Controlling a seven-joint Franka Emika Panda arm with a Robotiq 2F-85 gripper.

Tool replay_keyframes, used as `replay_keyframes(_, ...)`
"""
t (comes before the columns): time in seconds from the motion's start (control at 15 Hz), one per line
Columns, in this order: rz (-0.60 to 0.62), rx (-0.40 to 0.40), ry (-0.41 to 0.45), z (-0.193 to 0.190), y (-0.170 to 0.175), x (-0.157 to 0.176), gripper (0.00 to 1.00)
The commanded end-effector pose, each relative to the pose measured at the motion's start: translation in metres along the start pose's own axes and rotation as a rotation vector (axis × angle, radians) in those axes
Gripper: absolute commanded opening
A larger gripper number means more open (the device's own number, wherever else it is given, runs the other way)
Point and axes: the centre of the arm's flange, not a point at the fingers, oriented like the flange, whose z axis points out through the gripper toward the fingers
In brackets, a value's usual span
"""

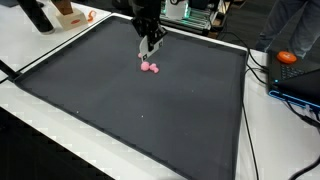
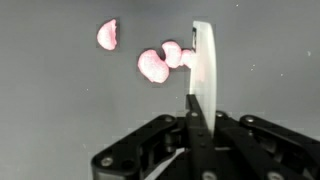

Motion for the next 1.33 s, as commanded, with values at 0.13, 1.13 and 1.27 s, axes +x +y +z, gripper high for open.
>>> replay_keyframes(0.13,-0.185,-0.168,-0.006,-0.020,-0.058,-0.005,0.01)
replay_keyframes(1.13,-0.295,-0.229,0.019,-0.038,-0.093,-0.024,0.04)
replay_keyframes(1.27,-0.295,-0.229,0.019,-0.038,-0.093,-0.024,0.04)
